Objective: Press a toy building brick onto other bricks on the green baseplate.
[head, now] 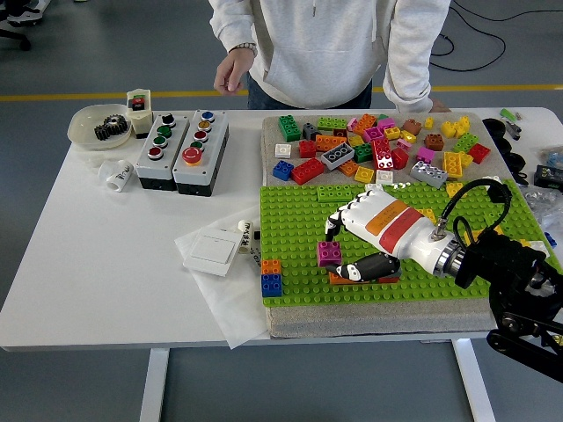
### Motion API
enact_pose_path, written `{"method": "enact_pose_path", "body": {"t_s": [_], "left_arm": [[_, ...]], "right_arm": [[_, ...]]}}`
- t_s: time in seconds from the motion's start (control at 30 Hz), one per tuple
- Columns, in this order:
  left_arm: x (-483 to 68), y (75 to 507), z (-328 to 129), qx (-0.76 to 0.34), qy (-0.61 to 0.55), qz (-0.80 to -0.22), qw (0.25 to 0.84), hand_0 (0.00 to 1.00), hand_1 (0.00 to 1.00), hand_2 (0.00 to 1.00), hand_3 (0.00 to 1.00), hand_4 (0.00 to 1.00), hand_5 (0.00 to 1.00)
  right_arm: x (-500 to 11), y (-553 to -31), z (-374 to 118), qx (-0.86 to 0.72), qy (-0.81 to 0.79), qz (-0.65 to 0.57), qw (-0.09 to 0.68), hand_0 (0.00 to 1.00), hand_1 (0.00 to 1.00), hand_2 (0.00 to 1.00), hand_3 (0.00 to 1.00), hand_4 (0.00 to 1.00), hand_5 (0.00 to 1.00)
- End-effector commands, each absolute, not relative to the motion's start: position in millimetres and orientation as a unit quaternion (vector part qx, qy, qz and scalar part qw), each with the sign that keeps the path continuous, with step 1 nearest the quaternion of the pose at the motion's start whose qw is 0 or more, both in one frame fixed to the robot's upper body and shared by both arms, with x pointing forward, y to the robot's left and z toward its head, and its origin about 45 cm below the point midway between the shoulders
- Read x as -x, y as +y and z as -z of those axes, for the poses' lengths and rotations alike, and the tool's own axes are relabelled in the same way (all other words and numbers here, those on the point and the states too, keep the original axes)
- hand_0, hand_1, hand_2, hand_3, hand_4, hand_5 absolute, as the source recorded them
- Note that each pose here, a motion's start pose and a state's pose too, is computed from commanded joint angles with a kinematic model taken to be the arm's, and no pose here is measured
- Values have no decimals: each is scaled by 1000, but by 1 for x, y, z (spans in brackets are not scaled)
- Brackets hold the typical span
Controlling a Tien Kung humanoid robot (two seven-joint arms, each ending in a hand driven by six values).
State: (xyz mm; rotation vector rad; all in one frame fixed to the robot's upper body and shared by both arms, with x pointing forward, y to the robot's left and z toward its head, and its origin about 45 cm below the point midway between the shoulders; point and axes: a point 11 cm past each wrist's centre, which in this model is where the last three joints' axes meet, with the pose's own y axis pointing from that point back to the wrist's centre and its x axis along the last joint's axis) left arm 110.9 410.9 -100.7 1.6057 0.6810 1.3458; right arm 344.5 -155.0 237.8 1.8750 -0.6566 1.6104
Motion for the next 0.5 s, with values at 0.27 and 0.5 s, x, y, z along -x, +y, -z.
{"method": "enact_pose_path", "body": {"t_s": [0.27,0.5], "left_arm": [[-114,410,100,-648,275,-547,453,793,790,786,580,611,623],[-115,410,100,-648,275,-547,454,792,788,786,580,611,623]], "right_arm": [[-353,-149,-222,-694,-233,-613,295,597,501,544,480,713,383],[-358,-152,-215,-690,-237,-614,302,614,507,547,480,706,378]]}}
